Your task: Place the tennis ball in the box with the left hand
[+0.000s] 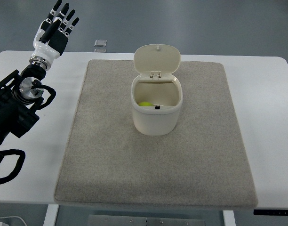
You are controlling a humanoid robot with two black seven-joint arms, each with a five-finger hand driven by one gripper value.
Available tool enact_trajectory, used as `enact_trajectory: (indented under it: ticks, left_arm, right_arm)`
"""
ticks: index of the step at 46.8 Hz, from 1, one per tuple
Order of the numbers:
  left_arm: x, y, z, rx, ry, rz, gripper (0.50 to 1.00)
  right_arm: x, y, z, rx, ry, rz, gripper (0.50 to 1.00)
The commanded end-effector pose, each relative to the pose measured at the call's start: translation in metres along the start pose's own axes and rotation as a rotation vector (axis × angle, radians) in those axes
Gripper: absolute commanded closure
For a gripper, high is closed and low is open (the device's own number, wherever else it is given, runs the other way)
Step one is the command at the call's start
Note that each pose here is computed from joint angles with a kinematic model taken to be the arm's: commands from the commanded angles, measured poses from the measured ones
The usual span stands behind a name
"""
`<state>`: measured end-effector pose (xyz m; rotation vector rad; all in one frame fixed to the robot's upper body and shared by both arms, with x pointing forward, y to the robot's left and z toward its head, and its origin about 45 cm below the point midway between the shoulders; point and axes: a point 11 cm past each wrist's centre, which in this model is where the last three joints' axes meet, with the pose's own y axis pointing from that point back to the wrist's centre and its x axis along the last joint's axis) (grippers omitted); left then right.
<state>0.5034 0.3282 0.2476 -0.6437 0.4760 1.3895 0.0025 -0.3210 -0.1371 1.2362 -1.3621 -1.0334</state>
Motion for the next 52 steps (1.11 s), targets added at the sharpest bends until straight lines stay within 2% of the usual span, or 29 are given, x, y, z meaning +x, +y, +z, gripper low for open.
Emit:
enact_trajectory:
  ticks: [1,12,20,52]
  left_arm:
    - [0.0044,0.0033,-0.0035,0.01,-0.004,0.009,0.559]
    - [0.0098,0.006,-0.0046,0.015,-0.013,0.027,0.549]
    - [0.0113,0.0063,-0.0018,0.01,-0.013,0.029,0.514]
    - [0.0106,0.006,-0.0002,0.01,-0.015,0.025,0.514]
  right_arm:
    - [0.0,0.0,0.0,0.0,0.0,0.0,0.562]
    - [0.0,0.0,0.0,0.0,0.0,0.0,0.562]
    - [0.0,0.0,0.0,0.0,0.0,0.0,0.562]
    - [-0.0016,0.0003,0.0018,-0.003,-0.006,-0.008,0.562]
